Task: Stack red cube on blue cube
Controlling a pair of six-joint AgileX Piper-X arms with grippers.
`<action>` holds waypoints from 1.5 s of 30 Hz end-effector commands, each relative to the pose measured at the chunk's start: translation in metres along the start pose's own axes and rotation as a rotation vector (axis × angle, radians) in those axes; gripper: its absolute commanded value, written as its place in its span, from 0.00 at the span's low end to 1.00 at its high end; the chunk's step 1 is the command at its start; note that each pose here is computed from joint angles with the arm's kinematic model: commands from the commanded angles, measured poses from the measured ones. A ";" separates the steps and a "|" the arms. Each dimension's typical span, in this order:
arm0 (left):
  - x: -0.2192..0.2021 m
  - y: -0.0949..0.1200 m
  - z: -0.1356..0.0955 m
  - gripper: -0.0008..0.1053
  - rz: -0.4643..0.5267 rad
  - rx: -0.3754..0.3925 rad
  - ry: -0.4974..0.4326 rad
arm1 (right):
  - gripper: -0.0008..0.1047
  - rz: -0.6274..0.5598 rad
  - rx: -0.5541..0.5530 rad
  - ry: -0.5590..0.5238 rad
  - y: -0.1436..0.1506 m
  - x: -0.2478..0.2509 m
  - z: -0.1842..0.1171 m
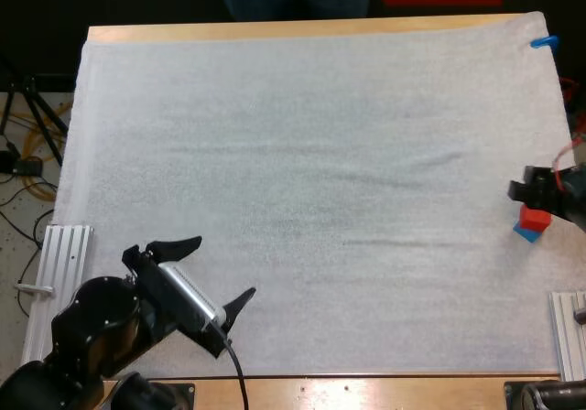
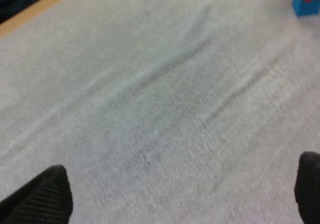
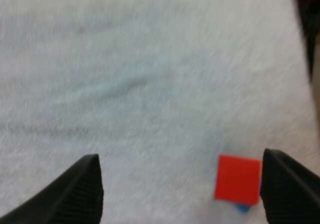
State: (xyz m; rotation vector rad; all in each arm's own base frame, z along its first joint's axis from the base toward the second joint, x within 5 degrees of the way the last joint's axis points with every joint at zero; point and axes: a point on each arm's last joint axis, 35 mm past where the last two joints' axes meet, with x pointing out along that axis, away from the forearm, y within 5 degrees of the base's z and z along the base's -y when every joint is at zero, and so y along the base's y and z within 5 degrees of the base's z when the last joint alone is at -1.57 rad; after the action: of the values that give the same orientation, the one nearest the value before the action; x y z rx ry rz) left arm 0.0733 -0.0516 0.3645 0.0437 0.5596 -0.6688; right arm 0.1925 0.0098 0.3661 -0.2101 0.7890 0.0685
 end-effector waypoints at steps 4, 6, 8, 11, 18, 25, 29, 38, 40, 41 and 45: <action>0.002 0.010 0.007 0.83 0.105 -0.062 -0.050 | 0.62 -0.033 -0.068 -0.072 -0.001 -0.020 -0.003; -0.001 0.016 0.008 0.83 0.139 -0.091 -0.063 | 0.62 -0.037 -0.071 -0.089 -0.001 -0.025 -0.006; -0.005 0.023 0.009 0.83 0.177 -0.122 -0.081 | 0.62 -0.041 -0.071 -0.107 0.000 -0.032 -0.012; -0.014 0.030 0.014 0.83 0.241 -0.174 -0.117 | 0.62 -0.046 -0.069 -0.132 0.000 -0.039 -0.020; -0.044 0.028 0.023 0.83 0.349 -0.193 -0.238 | 0.62 -0.058 -0.065 -0.188 0.004 -0.058 -0.045; -0.072 0.003 0.010 0.83 0.358 -0.135 -0.341 | 0.62 -0.085 -0.060 -0.196 0.008 -0.073 -0.079; -0.091 -0.015 -0.002 0.83 0.366 -0.088 -0.430 | 0.62 -0.097 -0.054 -0.270 0.010 -0.086 -0.099; -0.115 -0.044 -0.040 0.83 0.374 -0.040 -0.491 | 0.62 -0.125 -0.005 -0.444 0.015 -0.122 -0.136; -0.112 -0.044 -0.045 0.83 0.372 -0.055 -0.445 | 0.62 -0.135 0.009 -0.481 0.015 -0.129 -0.142; -0.111 -0.044 -0.047 0.83 0.366 -0.055 -0.416 | 0.62 -0.146 0.020 -0.495 0.015 -0.132 -0.147; -0.107 -0.044 -0.057 0.83 0.345 -0.081 -0.327 | 0.62 -0.184 0.033 -0.483 0.015 -0.134 -0.157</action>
State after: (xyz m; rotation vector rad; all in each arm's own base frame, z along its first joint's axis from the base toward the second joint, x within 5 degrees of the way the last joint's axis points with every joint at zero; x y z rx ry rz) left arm -0.0530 -0.0126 0.3763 -0.0406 0.2252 -0.2960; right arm -0.0158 -0.0062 0.3531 -0.2228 0.2660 -0.0602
